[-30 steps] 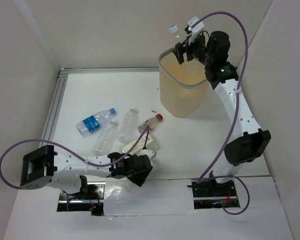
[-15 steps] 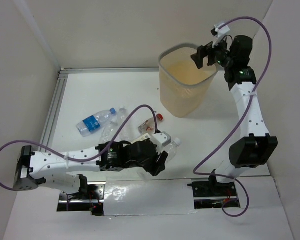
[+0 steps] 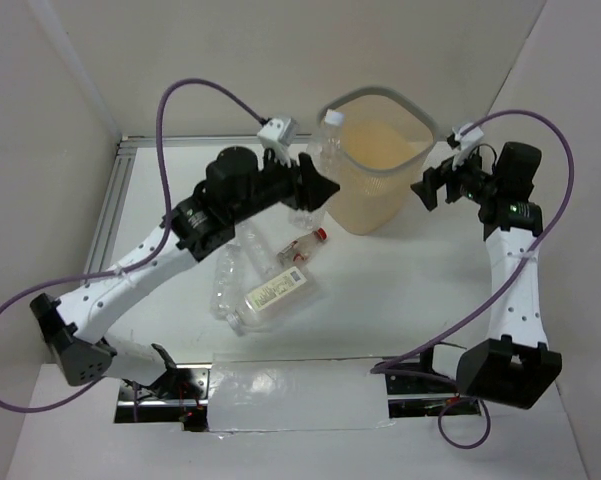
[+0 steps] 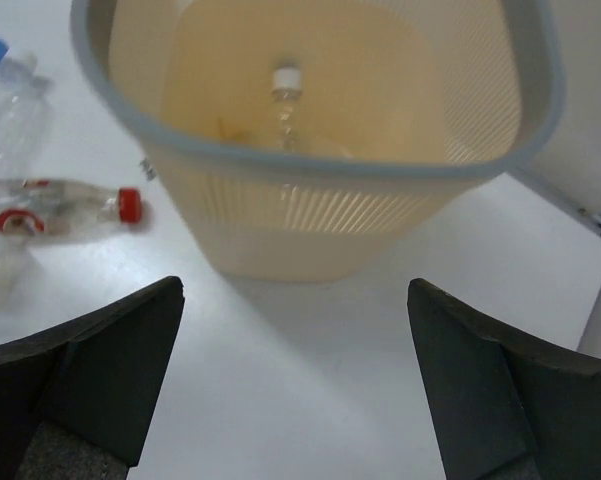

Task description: Put the plastic bottles in the bin

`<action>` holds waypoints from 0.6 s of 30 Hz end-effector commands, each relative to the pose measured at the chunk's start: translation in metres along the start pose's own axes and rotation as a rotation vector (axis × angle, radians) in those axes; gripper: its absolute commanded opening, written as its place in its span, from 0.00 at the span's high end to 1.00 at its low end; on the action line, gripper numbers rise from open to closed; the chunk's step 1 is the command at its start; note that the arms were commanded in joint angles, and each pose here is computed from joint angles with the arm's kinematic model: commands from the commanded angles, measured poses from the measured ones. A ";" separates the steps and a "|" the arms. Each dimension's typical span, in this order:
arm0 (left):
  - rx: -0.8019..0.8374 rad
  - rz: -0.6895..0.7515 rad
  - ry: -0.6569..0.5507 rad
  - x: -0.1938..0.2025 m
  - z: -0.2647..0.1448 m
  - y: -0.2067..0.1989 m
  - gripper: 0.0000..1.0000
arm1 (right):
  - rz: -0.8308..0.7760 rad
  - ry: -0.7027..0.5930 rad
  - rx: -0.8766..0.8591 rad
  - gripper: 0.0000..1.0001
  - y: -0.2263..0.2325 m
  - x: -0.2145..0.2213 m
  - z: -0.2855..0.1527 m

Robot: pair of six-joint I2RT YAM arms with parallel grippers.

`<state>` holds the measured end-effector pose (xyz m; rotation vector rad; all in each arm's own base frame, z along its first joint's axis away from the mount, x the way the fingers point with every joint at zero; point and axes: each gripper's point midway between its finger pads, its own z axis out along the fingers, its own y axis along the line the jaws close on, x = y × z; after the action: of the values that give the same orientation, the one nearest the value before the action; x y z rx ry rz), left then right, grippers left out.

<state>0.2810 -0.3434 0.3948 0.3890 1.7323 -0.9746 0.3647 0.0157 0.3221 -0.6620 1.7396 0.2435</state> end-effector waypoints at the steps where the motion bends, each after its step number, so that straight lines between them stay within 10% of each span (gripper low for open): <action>1: 0.218 0.003 -0.112 -0.052 0.022 -0.029 0.55 | -0.083 0.012 -0.094 0.00 0.033 0.020 -0.022; 10: 0.368 -0.095 -0.198 -0.082 0.098 -0.037 0.56 | -0.170 0.080 -0.273 0.16 0.090 0.082 -0.047; 18: 0.446 -0.282 -0.312 -0.101 0.131 -0.024 0.56 | -0.102 0.142 -0.400 0.66 0.128 0.127 -0.055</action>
<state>0.3872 -0.4454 0.4143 0.3133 1.5402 -1.3988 0.2540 0.0430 0.2063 -1.0380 1.8046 0.4031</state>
